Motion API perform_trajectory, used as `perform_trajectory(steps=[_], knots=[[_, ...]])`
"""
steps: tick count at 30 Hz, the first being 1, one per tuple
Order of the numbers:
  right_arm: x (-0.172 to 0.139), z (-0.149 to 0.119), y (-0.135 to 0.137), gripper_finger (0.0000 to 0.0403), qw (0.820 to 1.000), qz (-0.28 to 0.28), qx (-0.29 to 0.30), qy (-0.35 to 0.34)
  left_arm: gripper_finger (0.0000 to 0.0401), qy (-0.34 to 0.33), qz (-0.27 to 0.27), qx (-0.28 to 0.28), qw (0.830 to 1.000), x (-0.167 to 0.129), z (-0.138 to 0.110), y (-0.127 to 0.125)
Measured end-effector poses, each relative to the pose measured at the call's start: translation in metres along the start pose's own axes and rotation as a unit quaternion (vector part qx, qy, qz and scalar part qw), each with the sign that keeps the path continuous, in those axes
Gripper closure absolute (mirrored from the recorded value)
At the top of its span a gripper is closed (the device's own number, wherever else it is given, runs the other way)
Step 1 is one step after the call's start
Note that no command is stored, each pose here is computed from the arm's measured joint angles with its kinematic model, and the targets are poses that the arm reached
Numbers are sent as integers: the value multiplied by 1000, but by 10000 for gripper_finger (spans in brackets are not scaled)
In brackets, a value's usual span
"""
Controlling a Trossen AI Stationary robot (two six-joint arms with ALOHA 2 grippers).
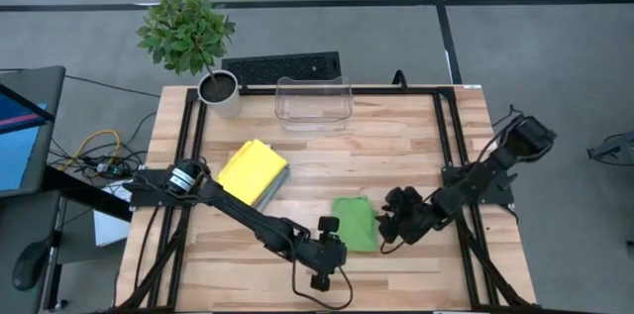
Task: Fold microfiber towels
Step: Fold the green microfiber cloth
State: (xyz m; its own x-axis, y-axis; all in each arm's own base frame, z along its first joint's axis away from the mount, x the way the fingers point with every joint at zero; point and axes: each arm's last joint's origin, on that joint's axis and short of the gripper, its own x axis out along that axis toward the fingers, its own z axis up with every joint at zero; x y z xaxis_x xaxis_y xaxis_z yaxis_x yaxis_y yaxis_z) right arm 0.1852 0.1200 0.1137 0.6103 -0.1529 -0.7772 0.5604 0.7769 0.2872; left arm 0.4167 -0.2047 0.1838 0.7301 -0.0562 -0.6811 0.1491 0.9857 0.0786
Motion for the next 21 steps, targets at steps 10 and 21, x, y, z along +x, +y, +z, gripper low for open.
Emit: perform_trajectory(steps=[10,21], knots=[[7,2,2,271,1000,6,-15,5,262,3,7,-12,1000,2,-2,0],[8,35,15,393,997,12,-68,-34,262,3,6,-14,1000,2,-2,-1]])
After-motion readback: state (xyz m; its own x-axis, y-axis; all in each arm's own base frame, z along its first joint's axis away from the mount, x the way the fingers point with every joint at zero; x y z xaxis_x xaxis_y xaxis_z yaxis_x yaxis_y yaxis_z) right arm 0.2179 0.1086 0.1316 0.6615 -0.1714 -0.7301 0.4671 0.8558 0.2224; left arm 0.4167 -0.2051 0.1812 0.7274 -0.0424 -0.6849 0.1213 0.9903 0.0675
